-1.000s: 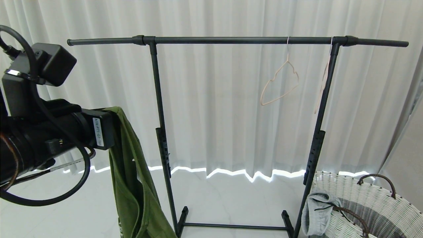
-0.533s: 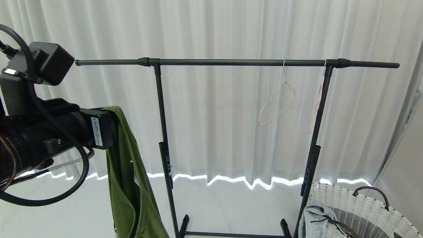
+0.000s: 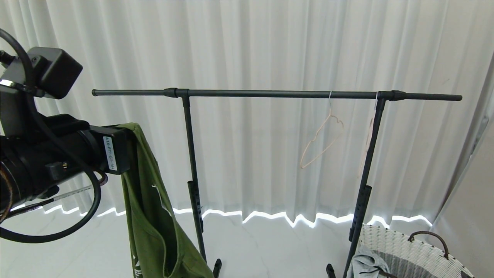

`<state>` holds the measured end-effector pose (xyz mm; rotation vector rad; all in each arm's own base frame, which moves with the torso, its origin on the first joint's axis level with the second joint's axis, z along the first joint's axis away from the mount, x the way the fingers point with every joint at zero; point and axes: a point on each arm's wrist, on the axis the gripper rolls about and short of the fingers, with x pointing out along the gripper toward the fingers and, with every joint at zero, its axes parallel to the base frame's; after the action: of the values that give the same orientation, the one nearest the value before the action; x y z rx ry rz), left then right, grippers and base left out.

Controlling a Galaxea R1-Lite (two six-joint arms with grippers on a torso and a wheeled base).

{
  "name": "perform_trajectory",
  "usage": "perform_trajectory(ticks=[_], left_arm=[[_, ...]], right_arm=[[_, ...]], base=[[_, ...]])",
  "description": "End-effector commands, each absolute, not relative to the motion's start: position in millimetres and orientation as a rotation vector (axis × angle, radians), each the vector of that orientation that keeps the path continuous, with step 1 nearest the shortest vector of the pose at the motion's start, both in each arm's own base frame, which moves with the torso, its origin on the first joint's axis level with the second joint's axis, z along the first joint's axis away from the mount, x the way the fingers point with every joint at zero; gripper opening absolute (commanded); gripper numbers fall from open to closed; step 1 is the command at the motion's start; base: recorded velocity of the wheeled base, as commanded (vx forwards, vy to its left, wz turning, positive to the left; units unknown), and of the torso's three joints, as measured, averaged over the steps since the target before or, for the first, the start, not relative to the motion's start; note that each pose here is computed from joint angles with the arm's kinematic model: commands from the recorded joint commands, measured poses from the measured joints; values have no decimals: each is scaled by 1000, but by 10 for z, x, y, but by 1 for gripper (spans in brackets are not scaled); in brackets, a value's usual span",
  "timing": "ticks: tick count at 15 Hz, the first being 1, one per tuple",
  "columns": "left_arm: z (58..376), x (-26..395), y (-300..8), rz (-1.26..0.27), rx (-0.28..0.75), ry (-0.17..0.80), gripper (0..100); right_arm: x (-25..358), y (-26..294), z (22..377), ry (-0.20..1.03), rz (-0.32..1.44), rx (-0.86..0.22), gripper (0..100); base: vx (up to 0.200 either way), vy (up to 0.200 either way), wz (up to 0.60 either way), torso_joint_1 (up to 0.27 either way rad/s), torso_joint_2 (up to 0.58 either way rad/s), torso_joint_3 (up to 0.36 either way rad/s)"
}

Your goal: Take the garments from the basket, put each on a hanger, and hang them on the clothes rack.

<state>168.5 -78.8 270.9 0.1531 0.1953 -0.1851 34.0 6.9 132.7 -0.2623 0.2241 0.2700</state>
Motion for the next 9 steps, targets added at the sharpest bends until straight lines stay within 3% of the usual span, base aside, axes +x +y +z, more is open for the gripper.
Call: perform_trajectory(ticks=[1, 9], left_arm=[[2712, 1685, -788, -184, 153, 194, 0], [2719, 1658, -778, -201, 144, 189, 0]], right_arm=[[345, 67, 1323, 231, 258, -258, 100], [200, 42, 1211, 174, 224, -264, 100]], base=[[0, 0, 0, 61, -144, -71], [0, 0, 0, 5, -10, -5]])
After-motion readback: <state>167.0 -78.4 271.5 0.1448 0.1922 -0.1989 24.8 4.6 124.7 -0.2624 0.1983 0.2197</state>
